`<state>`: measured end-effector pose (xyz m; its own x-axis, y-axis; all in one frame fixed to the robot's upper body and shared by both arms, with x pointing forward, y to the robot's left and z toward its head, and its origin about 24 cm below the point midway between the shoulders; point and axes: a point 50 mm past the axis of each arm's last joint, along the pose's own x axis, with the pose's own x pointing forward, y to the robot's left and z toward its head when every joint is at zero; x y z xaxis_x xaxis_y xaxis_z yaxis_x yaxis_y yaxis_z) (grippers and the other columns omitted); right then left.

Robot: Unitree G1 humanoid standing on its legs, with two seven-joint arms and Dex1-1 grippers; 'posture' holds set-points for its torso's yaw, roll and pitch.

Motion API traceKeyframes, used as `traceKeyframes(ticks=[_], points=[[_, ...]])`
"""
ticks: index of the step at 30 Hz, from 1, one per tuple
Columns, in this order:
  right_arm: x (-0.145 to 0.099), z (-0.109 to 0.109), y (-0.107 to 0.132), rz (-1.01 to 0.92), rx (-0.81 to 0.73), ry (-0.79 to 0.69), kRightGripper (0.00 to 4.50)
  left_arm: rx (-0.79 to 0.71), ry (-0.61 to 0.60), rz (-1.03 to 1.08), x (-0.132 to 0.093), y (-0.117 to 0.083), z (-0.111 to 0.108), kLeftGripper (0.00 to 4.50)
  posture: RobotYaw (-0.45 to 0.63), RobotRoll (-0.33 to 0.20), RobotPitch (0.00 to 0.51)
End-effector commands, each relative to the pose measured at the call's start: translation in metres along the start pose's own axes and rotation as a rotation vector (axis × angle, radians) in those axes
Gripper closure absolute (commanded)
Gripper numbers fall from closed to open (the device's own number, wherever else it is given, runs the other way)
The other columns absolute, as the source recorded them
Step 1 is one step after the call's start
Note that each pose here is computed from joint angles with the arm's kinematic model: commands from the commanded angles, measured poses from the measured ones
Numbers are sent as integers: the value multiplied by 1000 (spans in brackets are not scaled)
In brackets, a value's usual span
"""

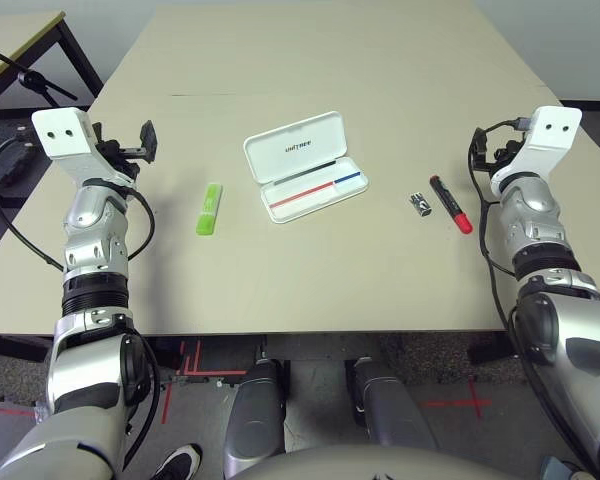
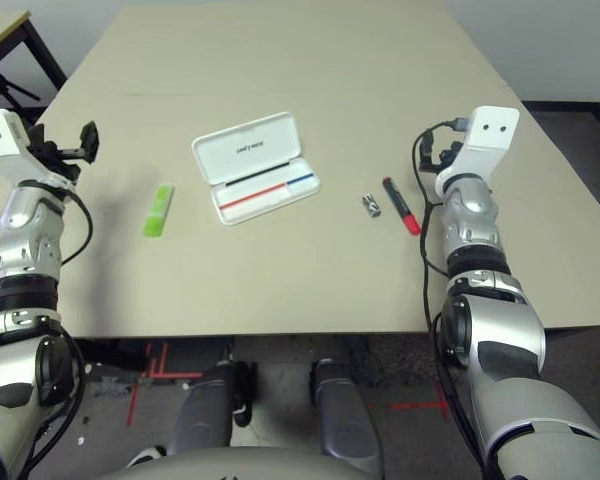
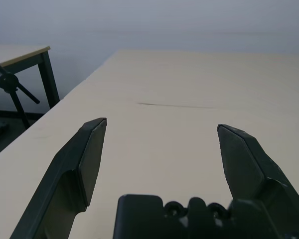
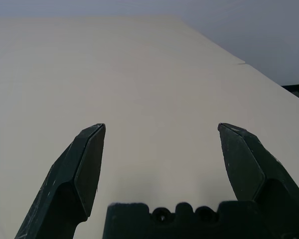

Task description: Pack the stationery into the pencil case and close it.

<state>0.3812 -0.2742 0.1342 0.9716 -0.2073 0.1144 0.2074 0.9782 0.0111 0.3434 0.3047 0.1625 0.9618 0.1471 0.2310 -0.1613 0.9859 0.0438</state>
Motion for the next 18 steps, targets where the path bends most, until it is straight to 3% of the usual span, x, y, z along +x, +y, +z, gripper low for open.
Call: traceKeyframes(ticks=[1, 9, 18], points=[[1, 0, -1, -10, 19, -4, 0, -17, 9, 4, -2, -1, -3, 19, -13, 0, 125], [3, 7, 2, 31, 16, -29, 0, -34, -2, -15, -3, -7, -2, 19, -11, 0, 115], [8, 21, 15, 248, -11, -29, 0, -49, -16, -85, -7, 1, 13, 19, 13, 0, 117]])
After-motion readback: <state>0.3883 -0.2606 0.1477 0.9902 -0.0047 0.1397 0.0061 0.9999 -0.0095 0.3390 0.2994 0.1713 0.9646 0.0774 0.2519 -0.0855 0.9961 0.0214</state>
